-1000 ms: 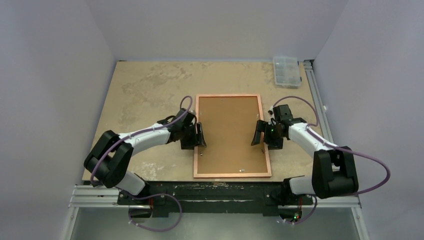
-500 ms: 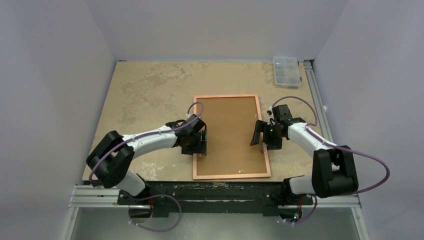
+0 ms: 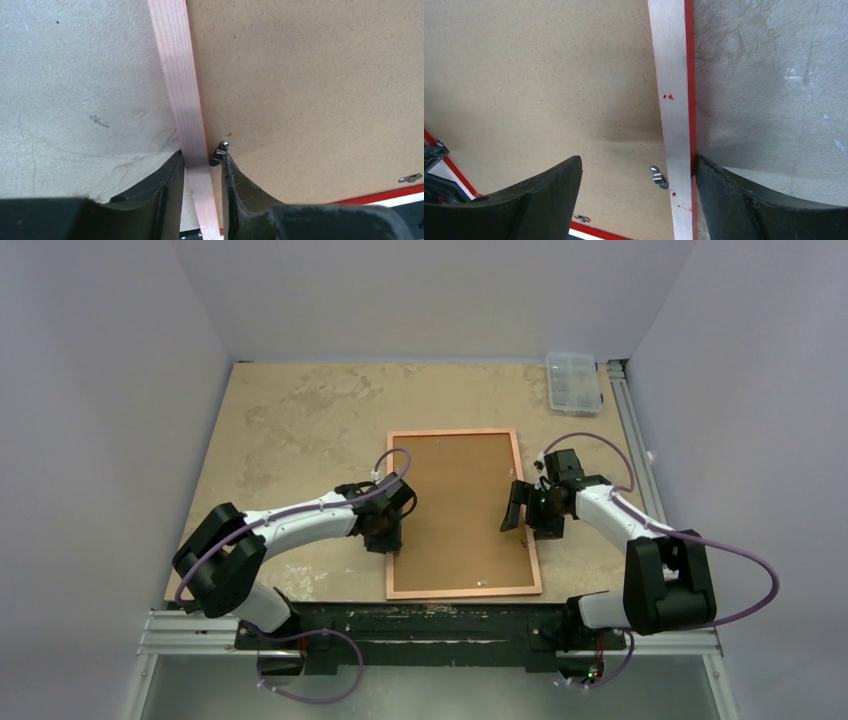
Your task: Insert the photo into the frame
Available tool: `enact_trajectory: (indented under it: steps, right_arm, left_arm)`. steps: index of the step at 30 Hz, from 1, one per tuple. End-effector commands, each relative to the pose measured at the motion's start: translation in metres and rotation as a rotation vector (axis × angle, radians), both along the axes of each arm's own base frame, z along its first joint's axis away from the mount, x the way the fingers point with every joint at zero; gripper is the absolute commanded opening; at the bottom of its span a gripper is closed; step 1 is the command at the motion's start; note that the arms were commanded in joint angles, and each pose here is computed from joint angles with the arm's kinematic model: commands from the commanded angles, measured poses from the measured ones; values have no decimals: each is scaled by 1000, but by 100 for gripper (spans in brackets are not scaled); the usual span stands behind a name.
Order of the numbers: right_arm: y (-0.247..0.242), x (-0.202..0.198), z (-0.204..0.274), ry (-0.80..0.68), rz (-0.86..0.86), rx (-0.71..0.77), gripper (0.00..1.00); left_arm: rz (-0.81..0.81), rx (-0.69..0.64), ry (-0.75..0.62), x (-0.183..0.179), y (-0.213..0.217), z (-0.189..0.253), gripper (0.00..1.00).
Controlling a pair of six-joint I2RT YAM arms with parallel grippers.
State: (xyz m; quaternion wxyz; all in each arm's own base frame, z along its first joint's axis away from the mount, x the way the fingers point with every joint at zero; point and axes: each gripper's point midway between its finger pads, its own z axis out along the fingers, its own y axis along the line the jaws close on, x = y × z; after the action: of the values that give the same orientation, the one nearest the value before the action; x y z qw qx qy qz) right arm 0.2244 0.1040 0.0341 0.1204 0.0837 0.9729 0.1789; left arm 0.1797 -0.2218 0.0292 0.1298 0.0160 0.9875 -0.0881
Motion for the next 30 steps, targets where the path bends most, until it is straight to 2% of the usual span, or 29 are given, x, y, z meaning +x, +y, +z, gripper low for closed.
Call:
enact_trajectory:
  steps: [1,12,14,15,18,19,20,23,30]
  right_arm:
    - [15,15,16,-55,30,63,80]
    - [16,14,17,-56,53,56,80]
    - [19,13,17,-56,65,56,80]
    - [20,13,17,-55,69,53,80]
    - [21,13,17,-54,70,55,80]
    - [22,13,17,-55,71,57,80]
    - [22,13,17,-55,70,58,80]
    - [22,13,17,-56,76,54,80]
    - [23,12,15,-52,80,58,80]
  left_arm:
    - [-13,48,11,-4,2,-11,2]
    - [-18,-78,15,-3,-20,-15,0]
    - [-3,-141,31,-3,-25,-12,0]
    - [6,-167,31,-2,-24,-11,4]
    - [36,-216,13,2,-19,-4,39]
    - [41,-225,7,3,-17,-2,49]
    - [45,-231,3,4,-16,0,54]
    - [57,-234,-6,5,-12,3,55]
    - [75,-116,-11,5,8,1,41]
